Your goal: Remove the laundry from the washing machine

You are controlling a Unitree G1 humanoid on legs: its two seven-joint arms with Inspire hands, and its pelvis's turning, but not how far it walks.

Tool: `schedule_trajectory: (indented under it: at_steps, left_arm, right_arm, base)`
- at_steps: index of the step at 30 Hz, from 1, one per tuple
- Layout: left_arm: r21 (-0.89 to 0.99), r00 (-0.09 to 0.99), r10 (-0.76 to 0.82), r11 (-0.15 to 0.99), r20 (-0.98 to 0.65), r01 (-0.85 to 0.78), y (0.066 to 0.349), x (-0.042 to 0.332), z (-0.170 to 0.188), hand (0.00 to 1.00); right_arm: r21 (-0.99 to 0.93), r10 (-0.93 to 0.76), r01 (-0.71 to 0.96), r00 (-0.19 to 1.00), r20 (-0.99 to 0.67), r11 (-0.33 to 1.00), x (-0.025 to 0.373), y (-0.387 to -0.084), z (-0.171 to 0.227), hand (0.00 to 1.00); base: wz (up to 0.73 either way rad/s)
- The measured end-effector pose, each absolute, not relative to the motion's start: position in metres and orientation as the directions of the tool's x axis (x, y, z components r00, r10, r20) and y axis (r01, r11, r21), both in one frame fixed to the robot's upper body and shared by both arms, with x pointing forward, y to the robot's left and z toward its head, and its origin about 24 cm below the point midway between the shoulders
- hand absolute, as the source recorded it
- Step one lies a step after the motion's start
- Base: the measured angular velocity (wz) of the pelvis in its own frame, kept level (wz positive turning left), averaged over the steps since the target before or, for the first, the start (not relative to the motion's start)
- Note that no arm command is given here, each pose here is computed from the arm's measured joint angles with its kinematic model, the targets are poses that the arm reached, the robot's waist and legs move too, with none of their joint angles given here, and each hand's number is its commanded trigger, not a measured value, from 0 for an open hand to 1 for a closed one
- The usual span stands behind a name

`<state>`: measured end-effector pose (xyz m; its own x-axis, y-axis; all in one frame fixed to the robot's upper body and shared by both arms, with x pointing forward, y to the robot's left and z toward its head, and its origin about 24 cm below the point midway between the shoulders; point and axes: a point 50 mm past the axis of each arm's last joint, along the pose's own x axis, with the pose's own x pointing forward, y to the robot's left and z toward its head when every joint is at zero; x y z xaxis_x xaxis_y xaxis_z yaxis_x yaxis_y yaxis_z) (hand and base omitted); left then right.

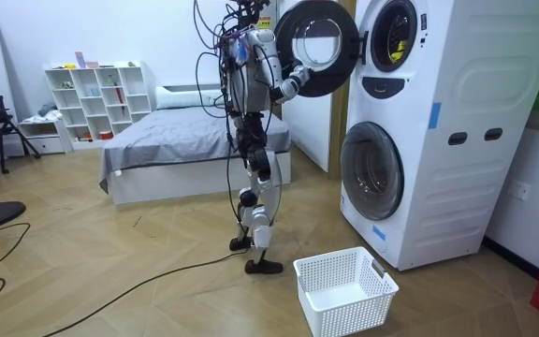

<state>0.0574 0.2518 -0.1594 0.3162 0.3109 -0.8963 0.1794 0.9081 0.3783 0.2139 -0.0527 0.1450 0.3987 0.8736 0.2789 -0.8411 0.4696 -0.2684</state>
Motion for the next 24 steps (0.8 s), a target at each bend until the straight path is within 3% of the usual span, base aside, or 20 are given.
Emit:
schedule_trajectory:
  at_steps: [17,24]
  left_arm:
    - [0.401,0.314,0.315,0.877,-0.896,0.264,0.251,0.061,-0.159,0.0]
    - [0.403,0.32,0.314,0.877,-0.894,0.262,0.251,0.064,-0.159,0.0]
  right_arm:
    - [-0.252,0.852,-0.821,0.451,0.264,0.513,0.247,-0.016,0.145,0.0]
    - [-0.218,0.825,-0.798,0.522,0.217,0.562,0.259,-0.016,0.132,0.0]
  base:
    - [0.05]
    - [0.02]
